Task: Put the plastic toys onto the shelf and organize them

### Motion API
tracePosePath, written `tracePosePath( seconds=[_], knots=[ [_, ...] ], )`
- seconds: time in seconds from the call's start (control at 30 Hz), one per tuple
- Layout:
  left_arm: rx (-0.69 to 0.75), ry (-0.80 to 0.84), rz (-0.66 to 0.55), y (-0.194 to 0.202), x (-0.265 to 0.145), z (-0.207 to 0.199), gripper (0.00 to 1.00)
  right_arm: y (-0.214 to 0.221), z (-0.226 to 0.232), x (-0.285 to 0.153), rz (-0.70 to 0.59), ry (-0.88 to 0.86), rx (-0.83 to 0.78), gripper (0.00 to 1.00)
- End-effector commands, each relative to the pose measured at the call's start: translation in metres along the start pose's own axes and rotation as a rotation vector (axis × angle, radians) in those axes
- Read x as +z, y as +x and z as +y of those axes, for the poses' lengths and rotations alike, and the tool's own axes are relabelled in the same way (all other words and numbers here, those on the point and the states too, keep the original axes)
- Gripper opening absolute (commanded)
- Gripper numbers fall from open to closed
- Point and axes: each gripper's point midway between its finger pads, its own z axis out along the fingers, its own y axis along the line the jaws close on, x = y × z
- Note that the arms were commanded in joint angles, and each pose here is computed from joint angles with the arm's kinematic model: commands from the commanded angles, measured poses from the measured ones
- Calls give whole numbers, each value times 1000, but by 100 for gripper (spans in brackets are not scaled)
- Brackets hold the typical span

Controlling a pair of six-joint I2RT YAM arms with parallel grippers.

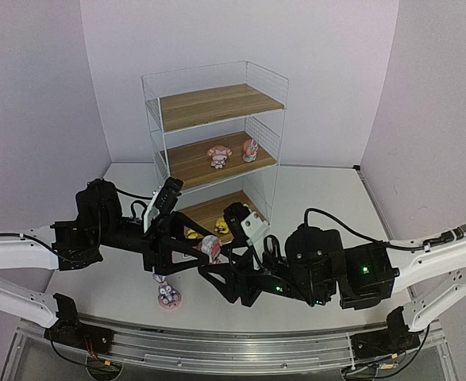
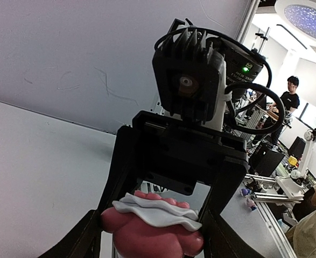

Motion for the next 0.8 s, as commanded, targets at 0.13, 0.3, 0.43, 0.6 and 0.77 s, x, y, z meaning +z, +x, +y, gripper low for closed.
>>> tracePosePath(
  seconds=[0.13, 0.3, 0.43, 0.6, 0.77],
  knots=[
    [42, 7, -28, -14, 0, -6, 0, -32, 3, -7, -103, -14, 43, 44],
    [41, 12, -27, -14, 2, -6, 0, -36, 1, -7, -115, 6, 45, 10],
    [34, -22, -30, -18, 0, -3, 55, -38, -9, -11, -133, 47, 49, 1],
    [17, -161, -61, -35, -13, 8, 100, -40, -26, -9, -145, 117, 29, 0],
    [-98, -534, -154, -56, -56, 48, 100, -51, -68, 19, -140, 149, 69, 0]
  ],
)
